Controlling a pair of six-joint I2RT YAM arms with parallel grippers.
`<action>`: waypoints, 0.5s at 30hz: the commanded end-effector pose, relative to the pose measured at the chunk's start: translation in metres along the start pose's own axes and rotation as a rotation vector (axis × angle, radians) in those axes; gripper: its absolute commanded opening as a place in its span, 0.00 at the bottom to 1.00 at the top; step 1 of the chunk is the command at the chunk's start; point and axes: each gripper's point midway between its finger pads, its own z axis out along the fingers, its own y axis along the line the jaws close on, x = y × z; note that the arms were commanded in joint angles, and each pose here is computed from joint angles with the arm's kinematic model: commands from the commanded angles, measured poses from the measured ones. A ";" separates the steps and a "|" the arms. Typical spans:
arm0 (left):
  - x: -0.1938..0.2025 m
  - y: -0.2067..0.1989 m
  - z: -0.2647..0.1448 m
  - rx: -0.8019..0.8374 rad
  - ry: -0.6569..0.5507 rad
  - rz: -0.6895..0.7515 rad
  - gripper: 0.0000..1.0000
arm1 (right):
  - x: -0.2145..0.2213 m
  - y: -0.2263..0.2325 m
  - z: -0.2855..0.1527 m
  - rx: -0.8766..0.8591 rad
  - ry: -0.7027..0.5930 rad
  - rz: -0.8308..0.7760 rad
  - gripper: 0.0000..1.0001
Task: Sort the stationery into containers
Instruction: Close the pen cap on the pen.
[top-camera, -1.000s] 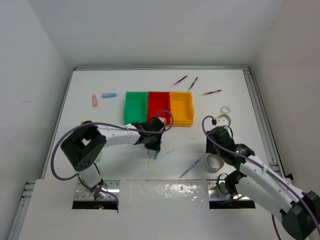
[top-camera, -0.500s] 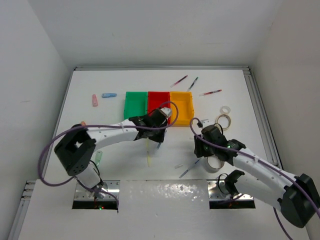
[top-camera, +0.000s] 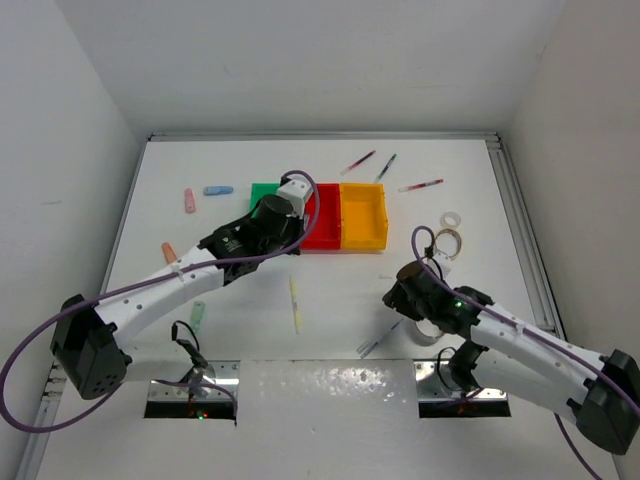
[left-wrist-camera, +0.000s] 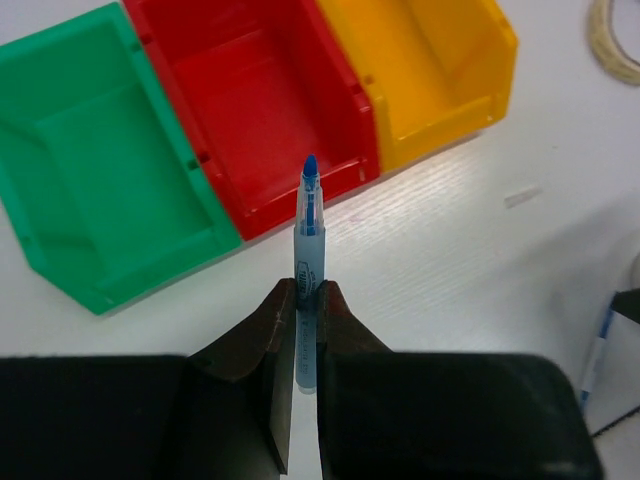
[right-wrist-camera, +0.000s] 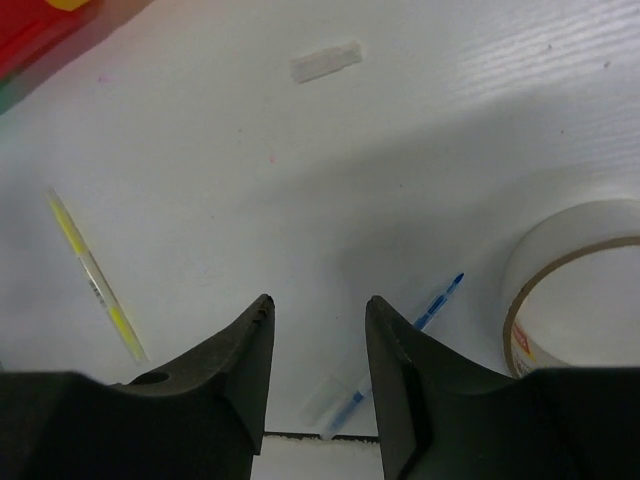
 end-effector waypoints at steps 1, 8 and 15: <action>-0.020 0.023 -0.010 -0.066 -0.079 0.018 0.00 | -0.005 0.008 -0.002 0.044 -0.031 0.160 0.42; -0.036 0.081 -0.038 -0.236 -0.148 -0.022 0.00 | 0.038 0.030 -0.003 0.021 0.074 0.167 0.42; -0.024 0.108 -0.060 -0.290 -0.183 -0.020 0.00 | 0.048 0.051 -0.007 0.065 0.054 0.070 0.43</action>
